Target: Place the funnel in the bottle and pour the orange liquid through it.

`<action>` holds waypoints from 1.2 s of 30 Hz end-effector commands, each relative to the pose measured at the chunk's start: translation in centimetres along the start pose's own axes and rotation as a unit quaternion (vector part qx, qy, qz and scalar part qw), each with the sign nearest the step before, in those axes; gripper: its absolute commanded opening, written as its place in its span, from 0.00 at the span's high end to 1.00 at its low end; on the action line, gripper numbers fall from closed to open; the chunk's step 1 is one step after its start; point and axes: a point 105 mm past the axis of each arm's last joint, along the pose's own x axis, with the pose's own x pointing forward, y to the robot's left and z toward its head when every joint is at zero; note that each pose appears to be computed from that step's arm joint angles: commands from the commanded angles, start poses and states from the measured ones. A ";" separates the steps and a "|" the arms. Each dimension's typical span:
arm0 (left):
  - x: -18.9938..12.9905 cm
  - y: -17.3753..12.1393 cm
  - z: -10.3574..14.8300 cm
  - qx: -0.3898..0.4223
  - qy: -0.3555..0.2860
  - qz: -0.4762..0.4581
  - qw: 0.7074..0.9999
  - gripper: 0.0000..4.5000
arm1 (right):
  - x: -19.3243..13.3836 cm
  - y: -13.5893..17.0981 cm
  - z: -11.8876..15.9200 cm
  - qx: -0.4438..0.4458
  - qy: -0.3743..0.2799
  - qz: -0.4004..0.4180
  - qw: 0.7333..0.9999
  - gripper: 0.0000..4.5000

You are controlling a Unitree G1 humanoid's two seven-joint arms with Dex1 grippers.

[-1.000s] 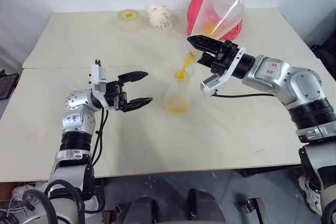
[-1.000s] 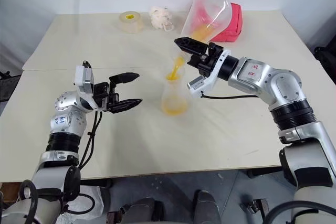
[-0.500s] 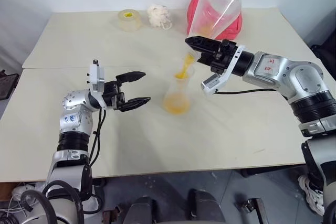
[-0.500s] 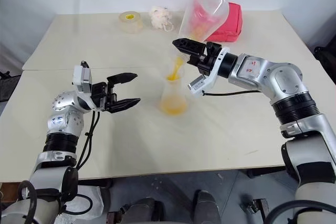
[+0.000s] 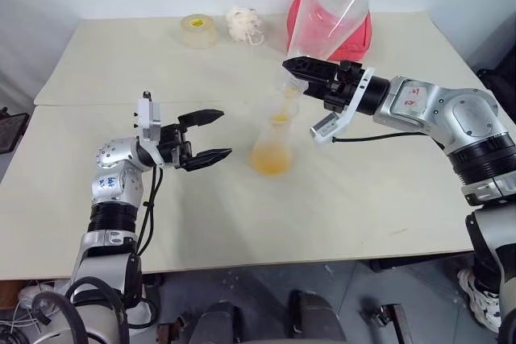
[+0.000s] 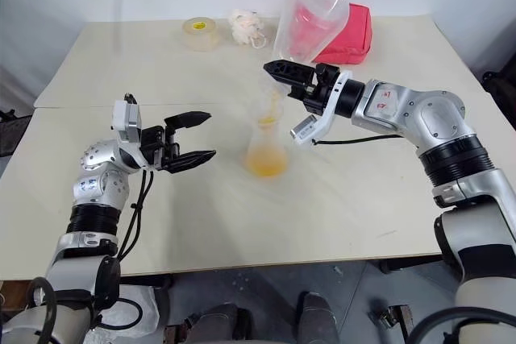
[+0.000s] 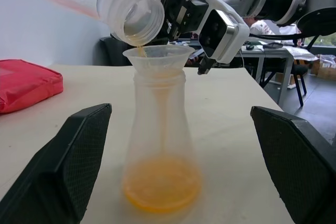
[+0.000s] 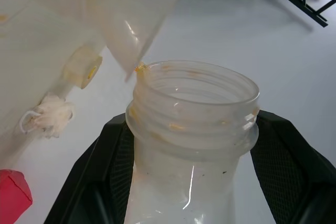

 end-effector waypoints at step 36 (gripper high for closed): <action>1.0 1.8 0.5 -0.004 0.028 0.026 0.999 0.00 | -12.8 5.0 -6.8 0.713 0.392 -0.266 0.517 0.38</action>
